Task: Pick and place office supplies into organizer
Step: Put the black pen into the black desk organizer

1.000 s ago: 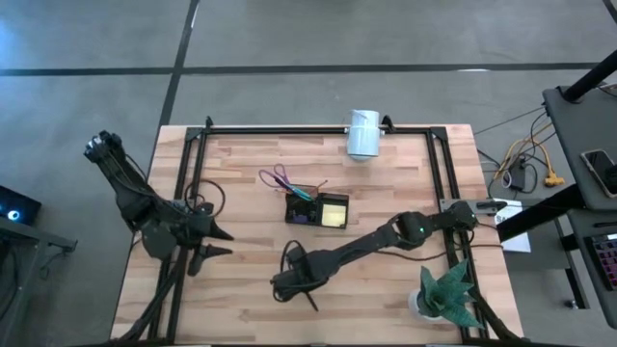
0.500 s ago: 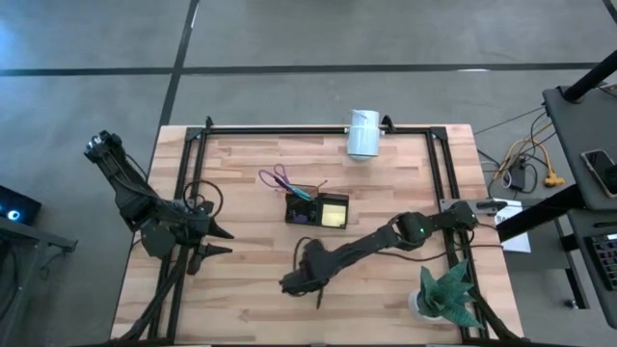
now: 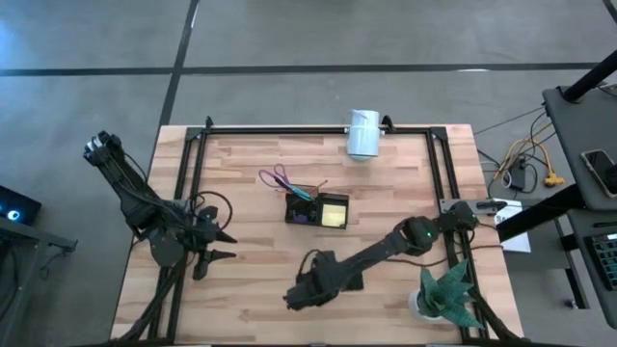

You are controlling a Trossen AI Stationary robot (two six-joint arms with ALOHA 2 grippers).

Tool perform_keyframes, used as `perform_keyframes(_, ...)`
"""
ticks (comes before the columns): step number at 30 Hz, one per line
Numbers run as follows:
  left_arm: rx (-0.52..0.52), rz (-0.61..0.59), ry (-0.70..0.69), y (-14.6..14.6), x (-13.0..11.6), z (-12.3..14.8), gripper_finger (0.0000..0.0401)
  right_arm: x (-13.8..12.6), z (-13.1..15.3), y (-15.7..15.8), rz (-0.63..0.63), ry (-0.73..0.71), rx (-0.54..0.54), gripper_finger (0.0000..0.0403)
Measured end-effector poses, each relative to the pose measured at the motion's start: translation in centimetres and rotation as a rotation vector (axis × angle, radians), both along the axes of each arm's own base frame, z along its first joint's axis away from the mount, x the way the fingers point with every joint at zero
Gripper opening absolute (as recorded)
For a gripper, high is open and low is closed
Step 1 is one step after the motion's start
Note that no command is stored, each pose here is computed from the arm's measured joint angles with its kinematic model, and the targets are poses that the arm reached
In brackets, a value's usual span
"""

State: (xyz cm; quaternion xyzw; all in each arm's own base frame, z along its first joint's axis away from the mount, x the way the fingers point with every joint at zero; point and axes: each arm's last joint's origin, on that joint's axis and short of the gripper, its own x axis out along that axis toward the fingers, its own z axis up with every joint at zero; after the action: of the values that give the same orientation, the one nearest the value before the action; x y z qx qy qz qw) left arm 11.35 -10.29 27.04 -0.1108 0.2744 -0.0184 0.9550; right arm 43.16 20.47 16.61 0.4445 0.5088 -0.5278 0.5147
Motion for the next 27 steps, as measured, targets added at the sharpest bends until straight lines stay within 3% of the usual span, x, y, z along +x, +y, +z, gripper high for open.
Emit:
perform_keyframes(4, 0.005, -0.004, 0.004, -0.1, 0.0, -0.1, 0.015, -0.3, -0.7, 0.5, -0.119, 0.021, 0.012, 0.0219)
perform_keyframes(18, -0.033, -0.024, -0.013, 0.4, -0.4, 0.4, 0.015, 0.0, -3.0, -1.3, -0.117, 0.037, -0.032, 0.0216)
perform_keyframes(27, -0.044, -0.046, 0.004, 0.2, -0.4, 0.4, 0.015, 0.1, -4.1, -1.5, -0.087, -0.008, -0.078, 0.0127)
